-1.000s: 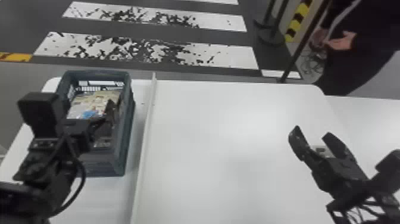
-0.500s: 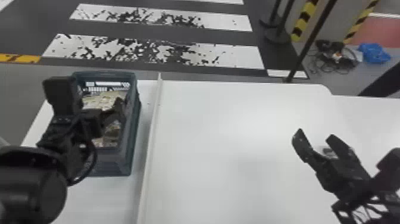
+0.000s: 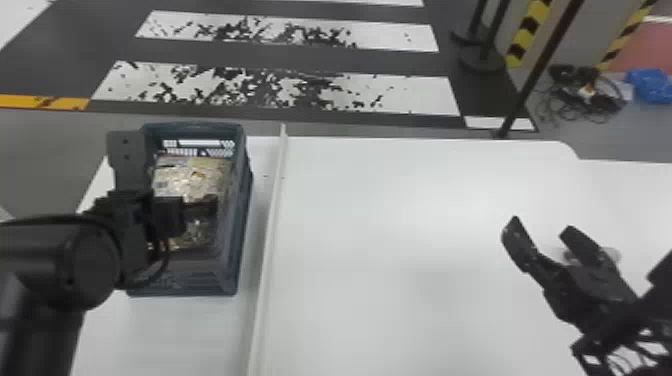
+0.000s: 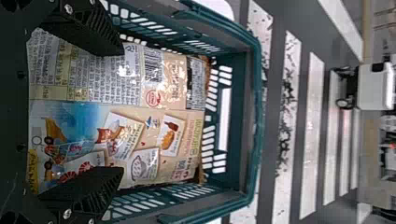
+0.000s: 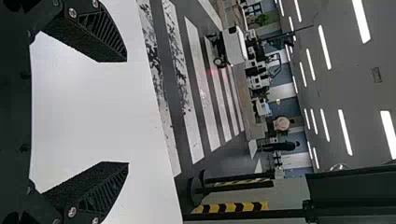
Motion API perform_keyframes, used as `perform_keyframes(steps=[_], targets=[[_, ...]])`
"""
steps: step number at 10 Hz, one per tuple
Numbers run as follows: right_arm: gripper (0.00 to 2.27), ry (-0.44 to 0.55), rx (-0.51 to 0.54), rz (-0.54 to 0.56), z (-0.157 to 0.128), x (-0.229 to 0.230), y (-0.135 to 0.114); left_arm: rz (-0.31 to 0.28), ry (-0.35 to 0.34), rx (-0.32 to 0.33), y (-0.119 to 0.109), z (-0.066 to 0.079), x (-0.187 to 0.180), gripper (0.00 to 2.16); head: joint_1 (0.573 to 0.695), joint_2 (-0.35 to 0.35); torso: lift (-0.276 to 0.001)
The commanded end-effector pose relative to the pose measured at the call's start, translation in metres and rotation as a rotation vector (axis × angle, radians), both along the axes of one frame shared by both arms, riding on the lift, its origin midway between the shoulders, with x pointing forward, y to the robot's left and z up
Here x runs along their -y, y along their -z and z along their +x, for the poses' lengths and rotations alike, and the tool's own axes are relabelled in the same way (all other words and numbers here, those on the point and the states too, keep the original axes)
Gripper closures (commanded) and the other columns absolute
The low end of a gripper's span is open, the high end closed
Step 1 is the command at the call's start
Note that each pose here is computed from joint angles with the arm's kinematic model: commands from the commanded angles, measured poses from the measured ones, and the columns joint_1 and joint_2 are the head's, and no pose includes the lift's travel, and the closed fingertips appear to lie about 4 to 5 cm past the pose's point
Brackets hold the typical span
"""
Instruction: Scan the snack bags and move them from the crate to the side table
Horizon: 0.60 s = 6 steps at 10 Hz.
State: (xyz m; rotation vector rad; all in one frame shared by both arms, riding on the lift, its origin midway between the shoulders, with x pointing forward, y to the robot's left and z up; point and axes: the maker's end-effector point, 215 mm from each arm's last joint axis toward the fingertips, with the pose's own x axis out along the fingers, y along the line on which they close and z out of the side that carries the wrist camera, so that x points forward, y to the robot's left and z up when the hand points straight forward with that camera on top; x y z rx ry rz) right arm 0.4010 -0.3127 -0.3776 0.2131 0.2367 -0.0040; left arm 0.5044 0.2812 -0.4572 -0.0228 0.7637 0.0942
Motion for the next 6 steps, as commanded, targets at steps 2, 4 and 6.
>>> perform_keyframes(steps=[2, 4, 6], targets=[[0.14, -0.004, -0.001, 0.008, 0.0003, -0.003, -0.0001, -0.023, -0.004, -0.064, 0.0182, -0.0054, 0.0004, 0.8, 0.695, -0.038, -0.087], [0.14, -0.003, 0.004, 0.008, -0.0004, -0.0024, -0.0028, -0.02, -0.017, -0.063, 0.0178, -0.0077, 0.0022, 2.02, 0.695, -0.036, -0.087], [0.14, -0.002, 0.001, 0.013, -0.0023, -0.0024, -0.0021, -0.015, -0.017, -0.04, 0.0088, -0.0101, 0.006, 2.14, 0.695, -0.037, -0.087]])
